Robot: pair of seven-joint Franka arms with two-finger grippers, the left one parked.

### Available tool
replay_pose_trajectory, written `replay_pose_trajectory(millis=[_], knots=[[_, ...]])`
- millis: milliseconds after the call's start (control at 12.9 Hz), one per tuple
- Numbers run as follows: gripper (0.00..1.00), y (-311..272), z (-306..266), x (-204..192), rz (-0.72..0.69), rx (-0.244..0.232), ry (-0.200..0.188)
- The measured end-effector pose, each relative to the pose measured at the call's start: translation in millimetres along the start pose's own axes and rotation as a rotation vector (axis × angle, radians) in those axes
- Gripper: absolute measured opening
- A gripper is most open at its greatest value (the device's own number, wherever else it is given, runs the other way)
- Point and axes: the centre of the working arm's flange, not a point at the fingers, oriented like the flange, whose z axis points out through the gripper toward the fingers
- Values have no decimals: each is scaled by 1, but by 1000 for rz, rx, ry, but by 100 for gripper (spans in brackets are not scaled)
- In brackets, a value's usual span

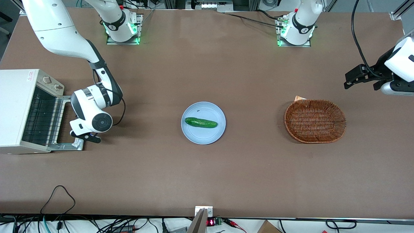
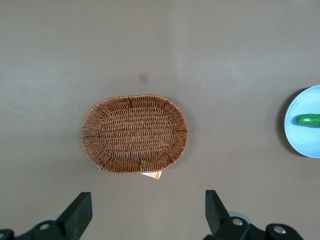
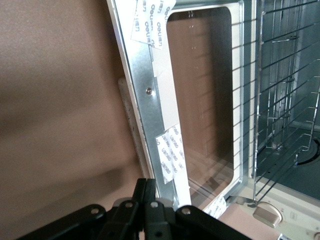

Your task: Open oven door with right arm only

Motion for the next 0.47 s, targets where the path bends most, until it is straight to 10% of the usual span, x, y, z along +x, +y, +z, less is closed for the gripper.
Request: replay_pose_trajectory(millis=[465], knots=[[58,12,-56,-5,47,180,-87]])
